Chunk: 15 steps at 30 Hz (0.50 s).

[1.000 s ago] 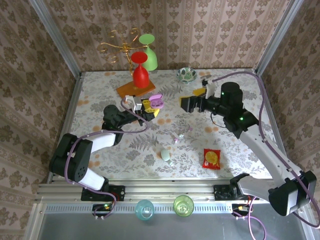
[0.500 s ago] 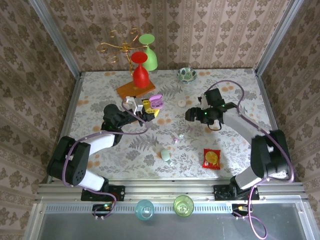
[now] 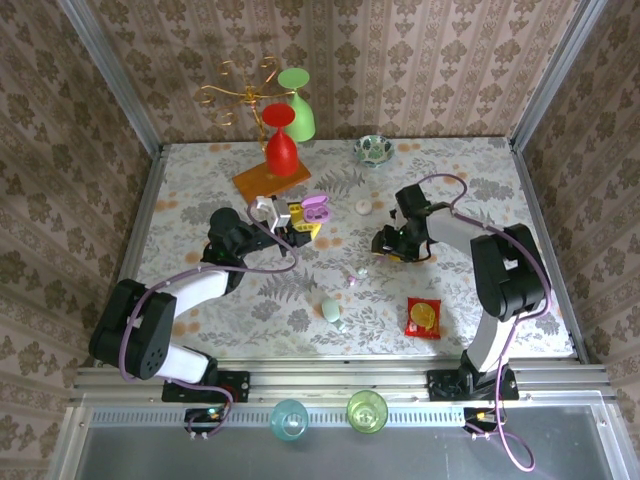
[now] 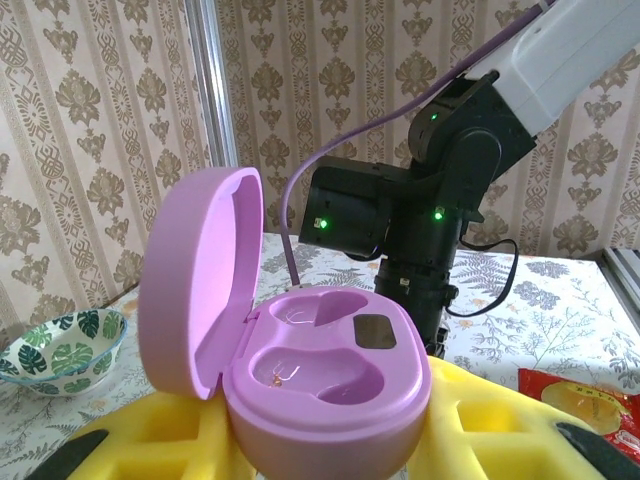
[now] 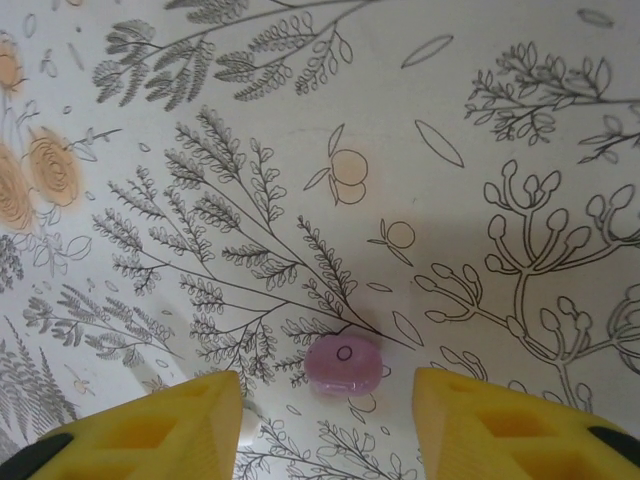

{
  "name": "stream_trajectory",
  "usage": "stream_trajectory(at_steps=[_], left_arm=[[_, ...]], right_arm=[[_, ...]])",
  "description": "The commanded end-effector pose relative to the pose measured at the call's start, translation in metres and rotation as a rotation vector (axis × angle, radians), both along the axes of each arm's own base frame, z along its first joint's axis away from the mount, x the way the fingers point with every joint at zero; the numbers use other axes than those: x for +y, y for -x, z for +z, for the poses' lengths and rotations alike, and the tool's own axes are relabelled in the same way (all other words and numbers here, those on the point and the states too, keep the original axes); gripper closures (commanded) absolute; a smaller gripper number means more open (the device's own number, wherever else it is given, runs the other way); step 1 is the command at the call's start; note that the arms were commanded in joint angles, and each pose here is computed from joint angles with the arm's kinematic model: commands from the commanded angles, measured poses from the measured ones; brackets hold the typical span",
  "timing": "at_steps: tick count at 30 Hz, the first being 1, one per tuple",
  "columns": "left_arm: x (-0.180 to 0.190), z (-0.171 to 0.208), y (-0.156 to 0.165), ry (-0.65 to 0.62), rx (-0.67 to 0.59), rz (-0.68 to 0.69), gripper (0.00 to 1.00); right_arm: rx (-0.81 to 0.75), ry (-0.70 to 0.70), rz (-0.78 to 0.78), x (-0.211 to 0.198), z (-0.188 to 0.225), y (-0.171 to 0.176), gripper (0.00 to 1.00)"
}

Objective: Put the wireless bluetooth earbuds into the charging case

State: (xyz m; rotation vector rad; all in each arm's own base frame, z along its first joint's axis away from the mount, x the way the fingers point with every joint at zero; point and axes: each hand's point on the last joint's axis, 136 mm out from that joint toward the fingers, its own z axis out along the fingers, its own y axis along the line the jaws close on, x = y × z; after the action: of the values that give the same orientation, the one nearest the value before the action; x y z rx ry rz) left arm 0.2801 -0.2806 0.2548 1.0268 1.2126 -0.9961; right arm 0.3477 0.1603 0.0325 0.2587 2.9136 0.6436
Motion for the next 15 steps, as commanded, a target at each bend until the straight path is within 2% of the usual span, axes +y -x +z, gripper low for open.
stream_trajectory(at_steps=[1, 15], left_arm=[[-0.001, 0.001, 0.003, -0.006, -0.028, -0.004, 0.74], [0.0, 0.002, 0.002, -0.011, -0.035, 0.001, 0.74]], right_arm=[[0.03, -0.019, 0.0, 0.009, 0.0, 0.0, 0.53], [0.032, -0.015, 0.062, 0.027, -0.007, -0.013, 0.56]])
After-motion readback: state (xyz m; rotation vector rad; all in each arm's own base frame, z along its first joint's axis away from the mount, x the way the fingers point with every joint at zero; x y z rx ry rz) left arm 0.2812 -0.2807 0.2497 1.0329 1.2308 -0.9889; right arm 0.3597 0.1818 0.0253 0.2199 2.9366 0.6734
